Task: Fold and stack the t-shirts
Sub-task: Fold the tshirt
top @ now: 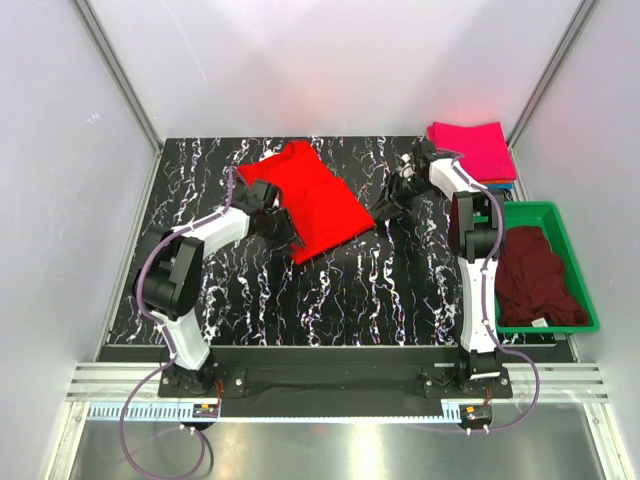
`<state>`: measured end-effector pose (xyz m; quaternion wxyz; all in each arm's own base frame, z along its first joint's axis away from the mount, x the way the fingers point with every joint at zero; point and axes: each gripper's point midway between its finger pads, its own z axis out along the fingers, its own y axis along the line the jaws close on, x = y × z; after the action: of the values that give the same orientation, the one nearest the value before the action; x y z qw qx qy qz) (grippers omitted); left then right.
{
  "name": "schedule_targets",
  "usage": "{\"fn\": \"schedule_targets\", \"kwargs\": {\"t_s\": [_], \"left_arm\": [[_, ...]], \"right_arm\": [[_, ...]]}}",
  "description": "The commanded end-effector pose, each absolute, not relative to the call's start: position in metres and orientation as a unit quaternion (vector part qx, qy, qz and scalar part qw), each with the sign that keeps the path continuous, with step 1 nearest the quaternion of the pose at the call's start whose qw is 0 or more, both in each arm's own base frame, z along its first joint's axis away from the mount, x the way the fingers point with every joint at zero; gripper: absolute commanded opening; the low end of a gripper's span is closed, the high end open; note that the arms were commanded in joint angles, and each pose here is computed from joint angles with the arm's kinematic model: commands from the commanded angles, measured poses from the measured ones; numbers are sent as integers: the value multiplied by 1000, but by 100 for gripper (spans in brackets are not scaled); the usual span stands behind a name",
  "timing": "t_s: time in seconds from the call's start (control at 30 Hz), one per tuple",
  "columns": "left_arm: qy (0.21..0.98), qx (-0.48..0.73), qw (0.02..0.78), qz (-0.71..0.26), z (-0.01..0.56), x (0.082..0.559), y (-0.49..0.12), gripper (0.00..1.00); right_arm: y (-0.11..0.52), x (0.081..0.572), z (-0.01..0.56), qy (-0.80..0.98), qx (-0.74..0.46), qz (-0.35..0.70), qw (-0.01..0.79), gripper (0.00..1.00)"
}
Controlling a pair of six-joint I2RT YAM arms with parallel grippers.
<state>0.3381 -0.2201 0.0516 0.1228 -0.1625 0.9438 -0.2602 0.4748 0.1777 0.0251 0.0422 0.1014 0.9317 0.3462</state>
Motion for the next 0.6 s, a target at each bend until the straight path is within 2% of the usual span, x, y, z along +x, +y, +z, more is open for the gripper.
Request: {"fn": "schedule_targets", "kwargs": {"t_s": [0.0, 0.23, 0.33, 0.37, 0.47, 0.5, 0.57], "left_arm": [[950, -178, 120, -226, 45, 333, -200, 42], [960, -232, 88, -130, 24, 289, -151, 40], [940, -279, 102, -168, 29, 285, -143, 40], [930, -276, 135, -201, 47, 291, -149, 42], [908, -255, 193, -270, 71, 309, -169, 53], [907, -252, 193, -276, 73, 312, -174, 54], [908, -245, 180, -289, 74, 315, -187, 55]], "right_arm": [[189, 443, 50, 928, 63, 365, 38, 51], [190, 401, 52, 927, 66, 368, 24, 43], [189, 386, 51, 932, 67, 355, 18, 42], [189, 390, 52, 931, 68, 358, 31, 42], [188, 394, 60, 928, 75, 361, 46, 50], [190, 400, 65, 927, 70, 365, 55, 55], [188, 410, 63, 927, 73, 364, 57, 58]]}}
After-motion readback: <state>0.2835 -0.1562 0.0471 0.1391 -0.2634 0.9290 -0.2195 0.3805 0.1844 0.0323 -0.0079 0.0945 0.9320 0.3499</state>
